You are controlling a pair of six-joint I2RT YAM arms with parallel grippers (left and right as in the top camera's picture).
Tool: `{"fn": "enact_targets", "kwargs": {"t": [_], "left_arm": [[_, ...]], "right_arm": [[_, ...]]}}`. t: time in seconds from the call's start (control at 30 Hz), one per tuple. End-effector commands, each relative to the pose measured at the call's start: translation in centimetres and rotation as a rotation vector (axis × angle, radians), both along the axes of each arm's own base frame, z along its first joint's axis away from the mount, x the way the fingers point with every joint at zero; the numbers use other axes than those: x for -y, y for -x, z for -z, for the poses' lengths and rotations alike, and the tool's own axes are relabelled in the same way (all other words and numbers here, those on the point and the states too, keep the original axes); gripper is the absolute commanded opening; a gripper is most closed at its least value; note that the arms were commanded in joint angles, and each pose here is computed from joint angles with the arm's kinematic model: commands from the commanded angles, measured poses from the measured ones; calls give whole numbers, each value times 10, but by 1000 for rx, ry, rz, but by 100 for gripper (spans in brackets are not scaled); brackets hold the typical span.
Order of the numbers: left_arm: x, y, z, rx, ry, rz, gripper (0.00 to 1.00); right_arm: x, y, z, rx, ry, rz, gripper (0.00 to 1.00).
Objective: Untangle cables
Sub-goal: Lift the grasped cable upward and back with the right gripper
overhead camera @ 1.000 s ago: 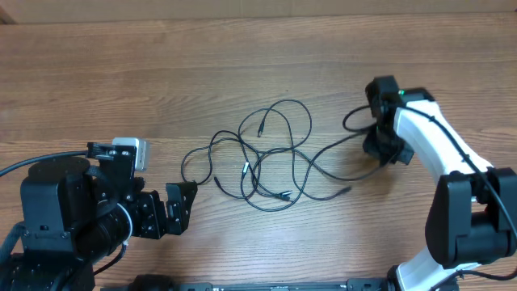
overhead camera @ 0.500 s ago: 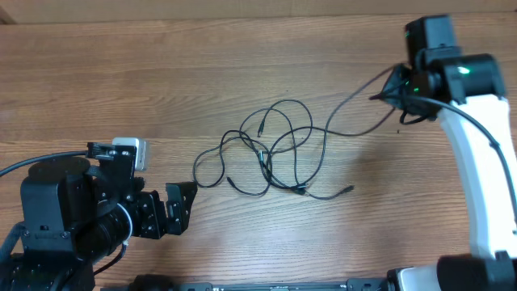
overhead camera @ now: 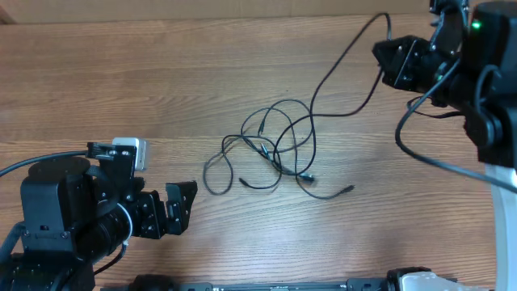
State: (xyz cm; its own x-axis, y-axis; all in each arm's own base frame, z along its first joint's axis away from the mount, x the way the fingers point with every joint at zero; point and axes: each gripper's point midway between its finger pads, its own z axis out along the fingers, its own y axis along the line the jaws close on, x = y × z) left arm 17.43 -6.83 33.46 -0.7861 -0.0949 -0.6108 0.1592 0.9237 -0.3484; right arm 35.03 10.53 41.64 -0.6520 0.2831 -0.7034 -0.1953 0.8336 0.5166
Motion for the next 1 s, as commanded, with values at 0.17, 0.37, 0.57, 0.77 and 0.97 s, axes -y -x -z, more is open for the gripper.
{"fn": "enact_targets", "kwargs": {"t": [0.17, 0.37, 0.57, 0.77, 0.97], "left_arm": [[-2, 0, 0, -2, 0, -13, 100], [-2, -1, 0, -2, 0, -13, 99], [-2, -1, 0, -2, -1, -14, 99], [-2, -1, 1, -3, -1, -13, 100], [-2, -1, 0, -2, -1, -14, 100]], "right_arm": [[-59, 47, -77, 237, -195, -403, 4], [-79, 73, -115, 373, -284, -615, 4], [-84, 85, -147, 457, -353, -691, 4], [-84, 84, -152, 478, -357, -689, 4], [-72, 47, -108, 415, -210, -531, 4]]}}
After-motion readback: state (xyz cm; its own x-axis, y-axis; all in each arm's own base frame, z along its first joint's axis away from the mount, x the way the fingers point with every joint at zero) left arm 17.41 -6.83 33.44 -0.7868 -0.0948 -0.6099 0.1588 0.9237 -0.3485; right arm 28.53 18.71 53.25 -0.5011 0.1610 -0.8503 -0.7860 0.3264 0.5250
